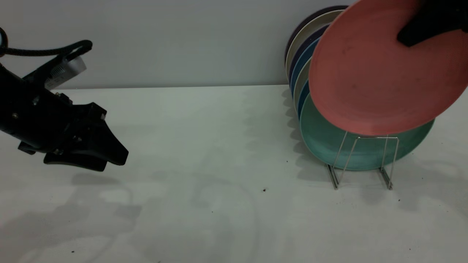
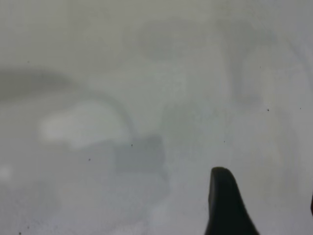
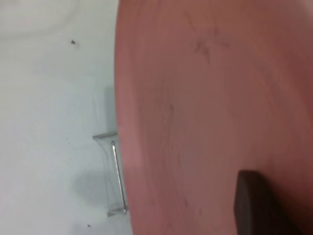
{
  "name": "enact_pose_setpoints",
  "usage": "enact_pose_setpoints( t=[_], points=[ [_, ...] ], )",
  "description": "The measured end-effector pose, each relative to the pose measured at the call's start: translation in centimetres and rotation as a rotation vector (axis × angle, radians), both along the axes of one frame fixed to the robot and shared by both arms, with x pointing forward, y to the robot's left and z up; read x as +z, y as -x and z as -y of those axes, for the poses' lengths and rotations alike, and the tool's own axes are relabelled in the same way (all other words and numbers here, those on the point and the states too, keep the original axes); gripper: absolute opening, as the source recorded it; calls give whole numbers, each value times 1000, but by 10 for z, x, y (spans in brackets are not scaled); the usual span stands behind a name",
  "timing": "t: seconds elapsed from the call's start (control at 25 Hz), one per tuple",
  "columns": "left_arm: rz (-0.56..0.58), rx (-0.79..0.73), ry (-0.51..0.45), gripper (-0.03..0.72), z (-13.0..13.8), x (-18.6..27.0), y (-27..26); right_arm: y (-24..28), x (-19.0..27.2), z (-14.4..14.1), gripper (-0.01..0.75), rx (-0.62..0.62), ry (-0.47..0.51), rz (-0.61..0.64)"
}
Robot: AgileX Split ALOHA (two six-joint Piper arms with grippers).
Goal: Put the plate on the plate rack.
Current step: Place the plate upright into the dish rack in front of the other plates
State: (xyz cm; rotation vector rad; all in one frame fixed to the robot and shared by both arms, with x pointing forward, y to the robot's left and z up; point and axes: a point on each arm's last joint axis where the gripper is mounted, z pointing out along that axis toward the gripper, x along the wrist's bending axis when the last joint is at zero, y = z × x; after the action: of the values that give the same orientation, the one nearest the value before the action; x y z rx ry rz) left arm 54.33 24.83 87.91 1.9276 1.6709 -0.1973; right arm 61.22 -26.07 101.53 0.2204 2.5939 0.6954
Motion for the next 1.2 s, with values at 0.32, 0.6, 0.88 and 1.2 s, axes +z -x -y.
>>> enact_pose_setpoints(
  t=[0.32, 0.6, 0.88, 1.2],
  points=[
    [0, 0, -1, 446, 0, 0, 0, -7, -11, 2, 140, -4, 18, 12],
    [5, 6, -9, 446, -1, 0, -1, -7, -11, 1, 139, 3, 14, 19],
    [6, 8, -10, 446, -1, 0, -1, -6, -11, 1, 139, 11, 11, 9],
    [5, 9, -10, 446, -1, 0, -1, -4, -11, 0, 150, 13, -4, -17]
  ],
)
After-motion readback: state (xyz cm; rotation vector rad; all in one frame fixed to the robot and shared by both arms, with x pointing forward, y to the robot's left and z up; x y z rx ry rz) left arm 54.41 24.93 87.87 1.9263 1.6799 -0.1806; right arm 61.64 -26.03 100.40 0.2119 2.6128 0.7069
